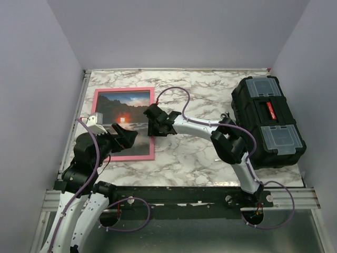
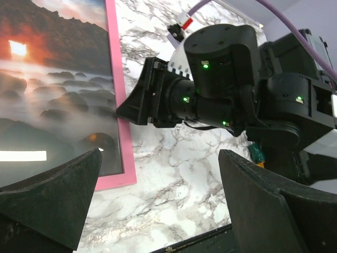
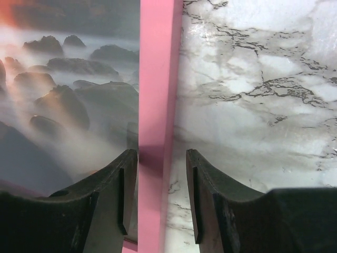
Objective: Take the photo out of the frame
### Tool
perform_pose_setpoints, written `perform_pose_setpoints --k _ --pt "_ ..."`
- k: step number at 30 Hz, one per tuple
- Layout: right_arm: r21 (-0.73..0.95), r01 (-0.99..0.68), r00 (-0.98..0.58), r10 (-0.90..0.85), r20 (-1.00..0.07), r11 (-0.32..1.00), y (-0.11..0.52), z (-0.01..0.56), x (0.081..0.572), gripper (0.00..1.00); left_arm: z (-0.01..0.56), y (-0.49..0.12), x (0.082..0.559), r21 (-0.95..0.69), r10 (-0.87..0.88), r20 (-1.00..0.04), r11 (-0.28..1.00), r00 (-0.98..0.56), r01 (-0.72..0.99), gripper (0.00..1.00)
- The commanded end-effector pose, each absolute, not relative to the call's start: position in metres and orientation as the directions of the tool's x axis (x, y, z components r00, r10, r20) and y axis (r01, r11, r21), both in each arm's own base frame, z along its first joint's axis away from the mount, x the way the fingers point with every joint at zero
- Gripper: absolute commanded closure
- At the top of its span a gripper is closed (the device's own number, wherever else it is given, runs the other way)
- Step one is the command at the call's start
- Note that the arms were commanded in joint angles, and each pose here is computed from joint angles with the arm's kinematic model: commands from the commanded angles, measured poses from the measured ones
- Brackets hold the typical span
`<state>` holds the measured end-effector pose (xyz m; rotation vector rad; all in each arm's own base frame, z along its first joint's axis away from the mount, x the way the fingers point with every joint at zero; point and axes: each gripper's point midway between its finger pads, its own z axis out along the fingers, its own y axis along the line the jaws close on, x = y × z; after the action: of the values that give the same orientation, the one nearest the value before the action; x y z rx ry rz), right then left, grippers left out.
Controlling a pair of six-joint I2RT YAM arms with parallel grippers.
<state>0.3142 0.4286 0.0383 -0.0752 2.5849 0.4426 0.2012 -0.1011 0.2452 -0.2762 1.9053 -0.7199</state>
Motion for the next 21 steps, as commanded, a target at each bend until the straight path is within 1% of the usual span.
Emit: perform_pose_setpoints --k 1,8,9,11,12,14,15,17,19,21 --pt "0.238 -0.139 -0.864 0.0 -0.504 0.961 0.426 0.022 0.318 0.52 0.256 -0.113 0.193 -0.553 -0.403 -0.786 0.798 -0.469 0.24 0.03" --pt "0.235 -0.144 -0.869 -0.009 -0.495 0.961 0.429 0.015 0.318 0.52 0.248 -0.121 0.192 -0.529 -0.33 -0.777 0.804 -0.536 0.27 0.04" --pt "0.234 -0.143 -0.869 -0.008 -0.495 0.962 0.43 0.014 0.318 0.57 0.247 -0.123 0.192 -0.532 -0.324 -0.771 0.801 -0.548 0.275 0.04" --pt "0.224 -0.139 -0.869 -0.01 -0.495 0.965 0.428 0.016 0.319 0.71 0.245 -0.125 0.192 -0.533 -0.314 -0.762 0.8 -0.567 0.274 0.05" --pt "0.229 -0.138 -0.867 -0.006 -0.498 0.963 0.429 0.02 0.319 0.8 0.243 -0.125 0.192 -0.532 -0.31 -0.757 0.803 -0.575 0.269 0.05" --pt "0.249 -0.153 -0.861 -0.005 -0.508 0.956 0.432 0.032 0.32 0.94 0.234 -0.128 0.192 -0.536 -0.294 -0.741 0.8 -0.604 0.269 0.06" --pt "0.26 -0.157 -0.86 -0.003 -0.51 0.953 0.434 0.039 0.32 0.99 0.228 -0.131 0.191 -0.54 -0.282 -0.731 0.796 -0.621 0.274 0.07" --pt "0.282 -0.171 -0.855 0.0 -0.519 0.944 0.438 0.059 0.322 0.99 0.215 -0.138 0.19 -0.55 -0.251 -0.703 0.784 -0.665 0.286 0.11" --pt "0.303 -0.18 -0.849 0.008 -0.529 0.936 0.441 0.082 0.325 0.99 0.2 -0.148 0.187 -0.548 -0.209 -0.687 0.778 -0.696 0.307 0.12" --pt "0.32 -0.179 -0.849 0.019 -0.528 0.93 0.441 0.102 0.331 0.99 0.184 -0.154 0.187 -0.498 -0.163 -0.689 0.814 -0.706 0.298 0.12"
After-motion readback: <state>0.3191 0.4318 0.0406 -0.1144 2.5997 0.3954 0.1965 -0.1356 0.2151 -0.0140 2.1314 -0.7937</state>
